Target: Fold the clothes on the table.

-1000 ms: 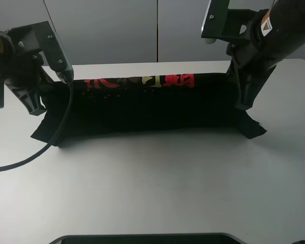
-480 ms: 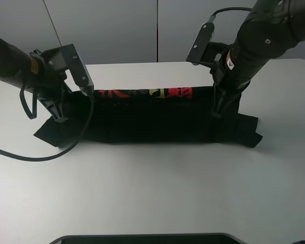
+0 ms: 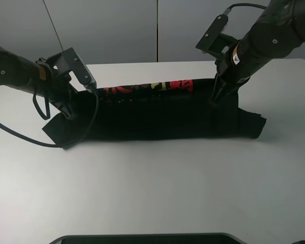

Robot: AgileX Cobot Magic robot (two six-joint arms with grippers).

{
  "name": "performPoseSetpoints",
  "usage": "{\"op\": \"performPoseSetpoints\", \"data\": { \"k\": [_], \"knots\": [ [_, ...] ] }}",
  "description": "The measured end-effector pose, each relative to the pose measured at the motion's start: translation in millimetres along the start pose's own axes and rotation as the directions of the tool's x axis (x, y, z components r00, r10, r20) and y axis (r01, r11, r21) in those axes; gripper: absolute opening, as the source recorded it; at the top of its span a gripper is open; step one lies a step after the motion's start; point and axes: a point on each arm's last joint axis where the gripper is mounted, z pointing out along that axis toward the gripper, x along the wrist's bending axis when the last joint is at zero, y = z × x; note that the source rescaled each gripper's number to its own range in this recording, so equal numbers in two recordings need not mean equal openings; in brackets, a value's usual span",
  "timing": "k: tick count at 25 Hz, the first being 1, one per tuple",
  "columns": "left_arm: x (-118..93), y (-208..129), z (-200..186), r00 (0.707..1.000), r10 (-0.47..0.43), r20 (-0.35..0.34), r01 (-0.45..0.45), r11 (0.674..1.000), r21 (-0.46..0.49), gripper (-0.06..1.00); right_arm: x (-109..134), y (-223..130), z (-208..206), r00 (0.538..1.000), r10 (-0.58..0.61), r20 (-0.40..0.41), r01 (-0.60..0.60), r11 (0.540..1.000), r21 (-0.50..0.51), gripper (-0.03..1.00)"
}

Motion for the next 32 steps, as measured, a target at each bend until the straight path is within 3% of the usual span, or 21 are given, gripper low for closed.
{"op": "performPoseSetpoints", "data": {
  "k": [6, 10, 12, 13, 16, 17, 18, 23, 26, 28, 30, 32],
  "knots": [
    [3.7, -2.1, 6.9, 1.000, -0.013, -0.016, 0.013, 0.999, -0.038, 0.01, 5.7, -2.2, 20.3, 1.000, -0.015, -0.009, 0.015, 1.000, 0.027, 0.00],
    [0.3, -9.3, 16.9, 1.000, -0.017, 0.005, 0.017, 1.000, -0.007, 0.17, 1.4, -4.2, 30.2, 0.997, 0.078, 0.016, -0.078, 0.997, 0.014, 0.08],
    [-0.9, -10.9, 19.4, 0.999, -0.051, 0.010, 0.051, 0.999, 0.001, 0.35, -0.9, -4.1, 30.5, 0.993, 0.117, 0.029, -0.117, 0.993, 0.002, 0.24],
    [-0.1, -10.9, 19.3, 0.996, -0.086, 0.005, 0.086, 0.996, -0.003, 0.44, -1.7, -4.2, 30.6, 0.990, 0.134, 0.032, -0.134, 0.991, -0.001, 0.36],
    [1.3, -9.9, 19.7, 0.978, -0.210, -0.004, 0.209, 0.978, -0.010, 0.81, -2.5, -4.5, 30.7, 0.976, 0.216, 0.036, -0.216, 0.976, -0.004, 0.86],
    [3.7, -7.7, 19.3, 0.966, -0.257, -0.009, 0.257, 0.966, -0.013, 0.93, -2.7, -5.4, 30.7, 0.969, 0.243, 0.040, -0.244, 0.970, 0.004, 0.94],
    [4.7, -7.3, 19.1, 0.954, -0.301, -0.006, 0.301, 0.954, 0.002, 0.97, -3.0, -6.9, 30.7, 0.962, 0.268, 0.048, -0.269, 0.963, 0.018, 0.97],
    [11.6, 1.8, 15.3, 0.876, -0.480, 0.041, 0.468, 0.869, 0.161, 0.99, -3.9, -15.5, 26.0, 0.918, 0.387, 0.085, -0.394, 0.913, 0.101, 0.99],
    [20.5, 14.1, 8.2, 0.806, -0.589, 0.049, 0.560, 0.787, 0.258, 0.99, -7.3, -14.0, 18.7, 0.881, 0.464, 0.095, -0.473, 0.868, 0.148, 0.99],
    [28.8, 23.5, 3.8, 0.744, -0.668, 0.032, 0.631, 0.717, 0.296, 0.99, -9.8, -9.3, 14.4, 0.862, 0.501, 0.078, -0.507, 0.843, 0.183, 0.99],
    [35.7, 24.0, 3.1, 0.682, -0.731, 0.004, 0.688, 0.644, 0.336, 0.99, -13.2, -7.1, 11.0, 0.829, 0.558, 0.037, -0.551, 0.804, 0.225, 0.99],
    [40.4, 21.7, 3.7, 0.640, -0.768, -0.022, 0.722, 0.590, 0.362, 0.99, -19.5, -9.0, 9.7, 0.793, 0.609, -0.008, -0.586, 0.767, 0.261, 0.99]
  ]
}}
